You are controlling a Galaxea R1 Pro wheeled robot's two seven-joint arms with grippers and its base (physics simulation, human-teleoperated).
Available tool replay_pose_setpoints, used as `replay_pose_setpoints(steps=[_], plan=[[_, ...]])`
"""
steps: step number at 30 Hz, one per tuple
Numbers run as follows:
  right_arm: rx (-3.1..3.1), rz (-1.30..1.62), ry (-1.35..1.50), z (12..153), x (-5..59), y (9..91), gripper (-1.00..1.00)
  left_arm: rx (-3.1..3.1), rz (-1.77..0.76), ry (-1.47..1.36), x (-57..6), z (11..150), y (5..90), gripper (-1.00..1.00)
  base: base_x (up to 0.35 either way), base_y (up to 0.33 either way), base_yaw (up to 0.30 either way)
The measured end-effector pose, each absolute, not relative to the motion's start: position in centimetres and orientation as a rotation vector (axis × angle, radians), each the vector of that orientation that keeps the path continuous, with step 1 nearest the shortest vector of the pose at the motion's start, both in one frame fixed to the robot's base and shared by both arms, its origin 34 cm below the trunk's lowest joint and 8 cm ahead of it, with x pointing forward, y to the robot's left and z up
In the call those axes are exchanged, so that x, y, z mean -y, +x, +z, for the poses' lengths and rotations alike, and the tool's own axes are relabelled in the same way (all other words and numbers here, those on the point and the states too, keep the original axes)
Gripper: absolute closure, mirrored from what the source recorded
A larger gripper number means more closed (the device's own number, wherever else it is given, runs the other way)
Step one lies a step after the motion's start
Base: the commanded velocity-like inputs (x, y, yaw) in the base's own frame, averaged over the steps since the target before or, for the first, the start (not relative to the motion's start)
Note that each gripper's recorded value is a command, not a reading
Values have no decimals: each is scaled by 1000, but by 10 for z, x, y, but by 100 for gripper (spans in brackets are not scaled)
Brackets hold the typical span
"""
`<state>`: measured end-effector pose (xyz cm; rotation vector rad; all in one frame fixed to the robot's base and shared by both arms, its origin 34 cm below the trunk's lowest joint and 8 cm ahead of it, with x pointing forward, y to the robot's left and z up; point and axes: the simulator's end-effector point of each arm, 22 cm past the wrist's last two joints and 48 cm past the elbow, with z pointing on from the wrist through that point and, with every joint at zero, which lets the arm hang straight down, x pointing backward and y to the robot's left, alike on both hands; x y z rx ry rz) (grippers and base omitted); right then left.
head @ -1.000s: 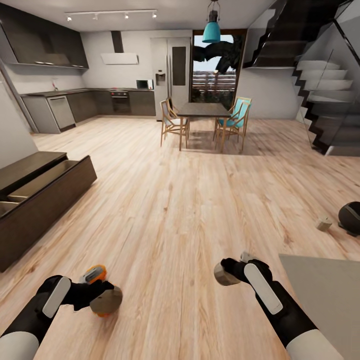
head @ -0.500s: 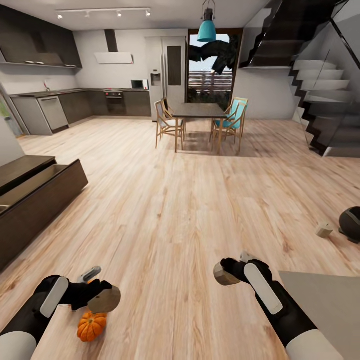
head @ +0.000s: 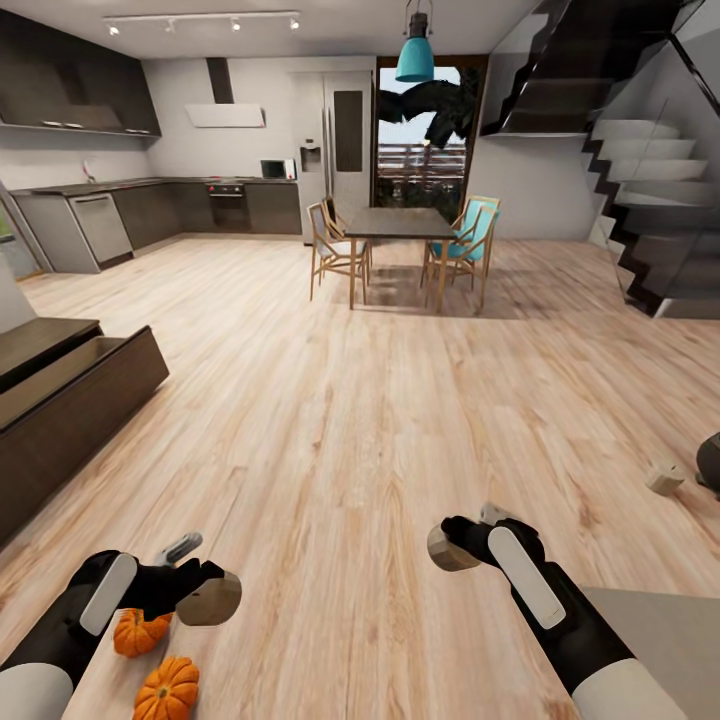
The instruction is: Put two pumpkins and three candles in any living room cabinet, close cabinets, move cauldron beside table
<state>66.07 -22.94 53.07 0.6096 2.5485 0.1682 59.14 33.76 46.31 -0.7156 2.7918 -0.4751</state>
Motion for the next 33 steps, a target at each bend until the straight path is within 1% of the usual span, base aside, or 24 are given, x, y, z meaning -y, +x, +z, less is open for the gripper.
replay_pose_setpoints(steps=[33], plan=[[-2548,169,610,531,229,661,100,-2793,-474,-715,-338,463,591,100,264,0,0]])
